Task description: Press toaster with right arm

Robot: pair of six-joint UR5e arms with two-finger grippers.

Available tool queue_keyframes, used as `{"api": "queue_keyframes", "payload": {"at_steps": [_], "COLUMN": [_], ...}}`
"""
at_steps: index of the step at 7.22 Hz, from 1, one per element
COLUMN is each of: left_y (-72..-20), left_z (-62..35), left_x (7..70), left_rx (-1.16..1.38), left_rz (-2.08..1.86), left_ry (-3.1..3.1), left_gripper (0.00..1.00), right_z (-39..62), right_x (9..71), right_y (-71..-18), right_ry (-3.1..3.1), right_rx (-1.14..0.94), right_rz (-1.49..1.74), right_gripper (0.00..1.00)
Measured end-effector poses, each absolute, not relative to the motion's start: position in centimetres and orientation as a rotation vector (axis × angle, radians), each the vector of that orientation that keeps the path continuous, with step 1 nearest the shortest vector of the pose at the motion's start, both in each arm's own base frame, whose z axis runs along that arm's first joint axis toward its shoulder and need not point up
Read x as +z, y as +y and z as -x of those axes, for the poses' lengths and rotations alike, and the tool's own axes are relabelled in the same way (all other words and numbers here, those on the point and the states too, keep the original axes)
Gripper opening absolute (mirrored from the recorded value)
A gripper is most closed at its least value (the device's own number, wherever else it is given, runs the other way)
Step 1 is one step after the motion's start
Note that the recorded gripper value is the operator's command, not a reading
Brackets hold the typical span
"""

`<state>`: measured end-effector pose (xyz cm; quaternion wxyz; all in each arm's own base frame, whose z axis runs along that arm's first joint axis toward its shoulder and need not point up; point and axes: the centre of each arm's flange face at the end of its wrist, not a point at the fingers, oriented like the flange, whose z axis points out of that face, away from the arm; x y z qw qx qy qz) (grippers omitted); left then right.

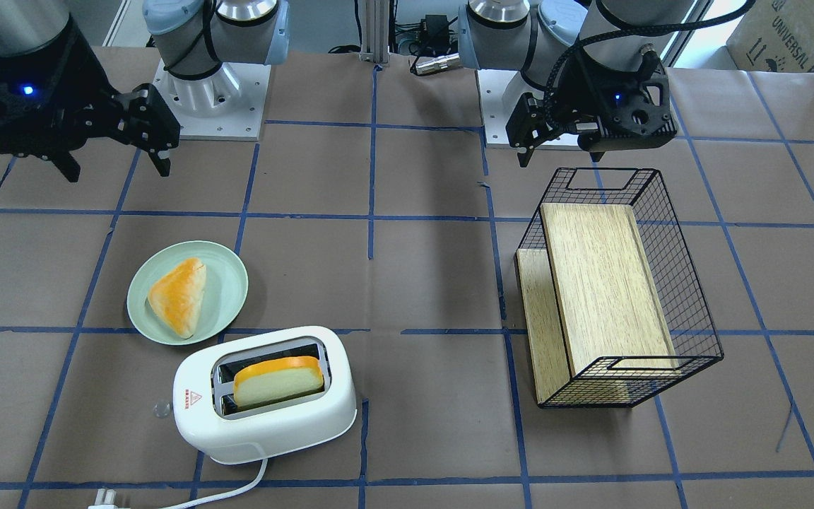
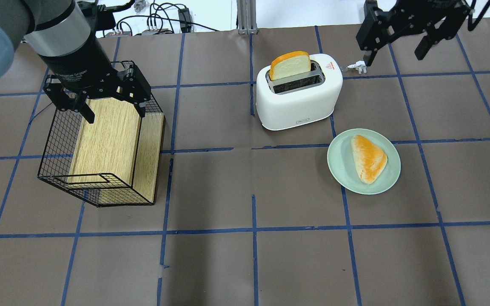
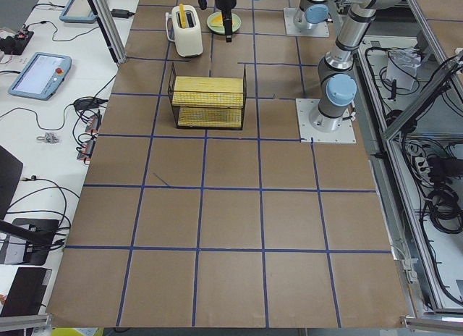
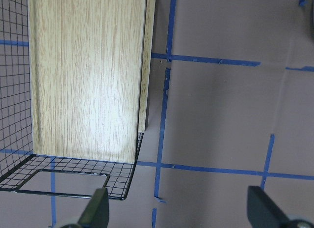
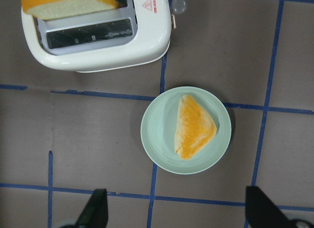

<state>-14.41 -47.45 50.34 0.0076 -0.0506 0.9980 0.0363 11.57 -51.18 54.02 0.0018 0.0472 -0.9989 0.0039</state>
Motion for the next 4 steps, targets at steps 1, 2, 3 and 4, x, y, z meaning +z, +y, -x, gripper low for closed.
{"api": "queue_keyframes", "payload": {"at_steps": [1, 2, 3, 4], "left_y": [-47.46, -47.46, -47.46, -47.46], "left_z": [14.41, 14.41, 14.41, 14.41], "left_x": [50.34, 50.34, 50.34, 50.34], "left_rx": [0.113, 0.113, 0.113, 0.114], "left_rz": [0.158, 0.158, 0.158, 0.158], "left_ry": [3.120, 3.120, 3.120, 3.120], "left_gripper": [1.00, 1.00, 1.00, 1.00], "right_z": [-11.41, -11.25, -11.04, -10.88], "right_x": [53.49, 53.32, 53.09, 52.71], "right_y": [-49.66, -49.09, -48.93, -48.89], "right_ry": [-3.122, -3.106, -3.086, -3.074], "right_rx": [0.005, 0.001, -0.008, -0.021], "right_rz": [-0.137, -0.131, -0.126, -0.123], "right_gripper": [1.00, 1.00, 1.00, 1.00]}}
